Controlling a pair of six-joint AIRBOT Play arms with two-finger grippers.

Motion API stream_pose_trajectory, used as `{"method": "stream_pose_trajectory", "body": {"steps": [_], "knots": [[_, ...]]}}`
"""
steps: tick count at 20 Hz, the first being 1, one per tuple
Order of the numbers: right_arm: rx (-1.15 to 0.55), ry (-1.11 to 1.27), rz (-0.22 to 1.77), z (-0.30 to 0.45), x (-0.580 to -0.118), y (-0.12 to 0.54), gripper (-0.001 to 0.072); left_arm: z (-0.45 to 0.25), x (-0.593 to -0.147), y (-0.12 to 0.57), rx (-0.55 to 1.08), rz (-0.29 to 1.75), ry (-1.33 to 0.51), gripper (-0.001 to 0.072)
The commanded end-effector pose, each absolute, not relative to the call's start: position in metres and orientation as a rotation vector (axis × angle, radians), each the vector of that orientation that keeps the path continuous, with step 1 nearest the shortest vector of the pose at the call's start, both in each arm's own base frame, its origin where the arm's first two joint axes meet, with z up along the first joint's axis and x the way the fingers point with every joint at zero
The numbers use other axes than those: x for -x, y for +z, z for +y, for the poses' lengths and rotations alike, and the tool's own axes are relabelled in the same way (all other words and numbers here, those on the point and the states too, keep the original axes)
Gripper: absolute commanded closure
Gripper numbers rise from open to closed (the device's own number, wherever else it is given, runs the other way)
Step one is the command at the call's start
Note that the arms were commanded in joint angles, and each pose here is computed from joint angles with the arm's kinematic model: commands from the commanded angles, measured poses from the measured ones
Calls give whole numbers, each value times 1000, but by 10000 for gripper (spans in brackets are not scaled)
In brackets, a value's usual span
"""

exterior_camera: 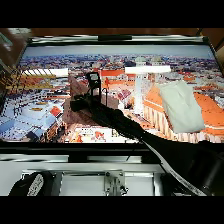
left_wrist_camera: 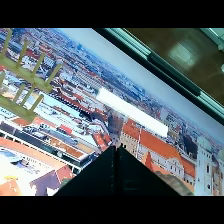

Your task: Fold the shirts.

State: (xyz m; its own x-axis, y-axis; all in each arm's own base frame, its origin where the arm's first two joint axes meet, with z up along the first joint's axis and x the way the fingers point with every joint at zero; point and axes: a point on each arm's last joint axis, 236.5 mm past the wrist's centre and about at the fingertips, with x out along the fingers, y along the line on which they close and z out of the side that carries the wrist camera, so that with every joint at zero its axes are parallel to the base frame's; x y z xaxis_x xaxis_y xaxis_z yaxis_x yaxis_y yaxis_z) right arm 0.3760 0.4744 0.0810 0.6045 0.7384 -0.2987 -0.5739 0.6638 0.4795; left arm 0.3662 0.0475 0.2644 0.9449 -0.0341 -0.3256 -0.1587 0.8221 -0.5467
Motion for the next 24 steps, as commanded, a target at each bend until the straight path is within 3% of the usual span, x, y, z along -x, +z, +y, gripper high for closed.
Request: {"method": "stream_pose_trajectory", "body": {"steps": [1, 3, 4, 5, 6, 8, 11, 15, 17, 19, 24], "knots": [[-430, 754, 622, 498, -368, 35, 663, 52, -360, 264, 597, 338, 82, 683], [-435, 767, 637, 508, -357, 28, 649, 52, -360, 264, 597, 338, 82, 682], [-441, 773, 646, 512, -350, 25, 546, 52, -361, 264, 597, 339, 82, 683], [-456, 777, 659, 516, -345, 24, 250, 52, -361, 263, 598, 340, 83, 682], [-471, 775, 665, 517, -344, 25, 149, 53, -362, 262, 599, 341, 84, 682], [-479, 778, 660, 512, -346, 38, 149, 54, -363, 263, 599, 335, 86, 682], [-349, 770, 751, 469, -359, 48, 149, 54, -363, 264, 599, 334, 86, 682], [-96, 555, 976, 316, -396, 38, 146, 54, -363, 264, 599, 334, 86, 681], [-140, 392, 1147, 232, -406, 18, 58, 53, -363, 264, 599, 334, 85, 682], [-258, 331, 1295, 190, -405, -7, 58, 53, -363, 263, 598, 335, 85, 681], [-577, 522, 1466, 247, -396, -56, 58, 53, -362, 263, 545, 339, 75, 681]]}}
